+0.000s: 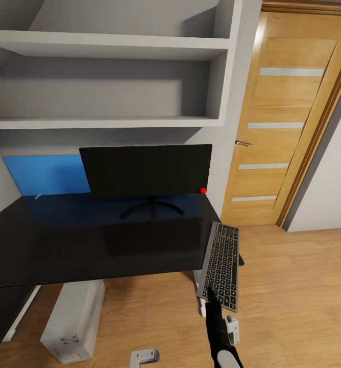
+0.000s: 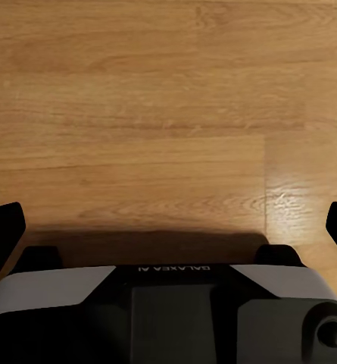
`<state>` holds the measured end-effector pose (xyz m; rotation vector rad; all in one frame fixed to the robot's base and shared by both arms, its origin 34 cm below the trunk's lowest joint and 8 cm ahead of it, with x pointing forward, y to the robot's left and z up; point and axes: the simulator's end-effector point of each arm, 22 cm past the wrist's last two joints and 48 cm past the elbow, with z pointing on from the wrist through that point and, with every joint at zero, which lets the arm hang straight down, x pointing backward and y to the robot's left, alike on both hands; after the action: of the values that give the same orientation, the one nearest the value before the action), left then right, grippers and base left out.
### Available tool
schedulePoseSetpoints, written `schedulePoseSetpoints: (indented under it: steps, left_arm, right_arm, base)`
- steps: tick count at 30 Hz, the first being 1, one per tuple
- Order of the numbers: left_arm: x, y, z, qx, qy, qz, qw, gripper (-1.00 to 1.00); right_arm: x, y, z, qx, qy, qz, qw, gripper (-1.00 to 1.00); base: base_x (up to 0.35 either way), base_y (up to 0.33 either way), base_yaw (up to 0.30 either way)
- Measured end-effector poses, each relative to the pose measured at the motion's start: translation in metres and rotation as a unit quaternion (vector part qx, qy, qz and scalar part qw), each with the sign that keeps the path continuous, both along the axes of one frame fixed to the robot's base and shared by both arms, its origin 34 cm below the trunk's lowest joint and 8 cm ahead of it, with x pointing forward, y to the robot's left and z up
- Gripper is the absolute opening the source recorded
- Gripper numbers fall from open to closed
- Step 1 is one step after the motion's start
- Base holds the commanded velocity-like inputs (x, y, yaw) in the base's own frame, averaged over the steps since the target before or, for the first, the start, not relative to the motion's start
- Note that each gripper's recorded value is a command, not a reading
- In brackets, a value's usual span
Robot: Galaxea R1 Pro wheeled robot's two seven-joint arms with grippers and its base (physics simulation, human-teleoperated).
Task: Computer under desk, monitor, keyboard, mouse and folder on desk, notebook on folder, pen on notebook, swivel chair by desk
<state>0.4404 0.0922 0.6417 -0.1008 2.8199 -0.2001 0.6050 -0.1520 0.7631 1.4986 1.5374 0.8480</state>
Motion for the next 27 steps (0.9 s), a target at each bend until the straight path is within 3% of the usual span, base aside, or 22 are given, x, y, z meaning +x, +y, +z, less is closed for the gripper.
schedulePoseSetpoints:
  steps: [15,27]
  left_arm:
    - [0.000,0.000,0.000,0.000,0.001,0.000,1.0000,1.00]
    - [0.000,0.000,0.000,0.000,0.001,0.000,1.0000,1.00]
  right_arm:
    - [-0.010,0.001,-0.019,0.005,0.050,-0.002,0.9987,1.00]
    - [-0.011,0.000,-0.021,0.005,0.055,-0.003,0.9985,1.00]
  base:
    - [0.000,0.000,0.000]
    - [0.000,0.000,0.000]
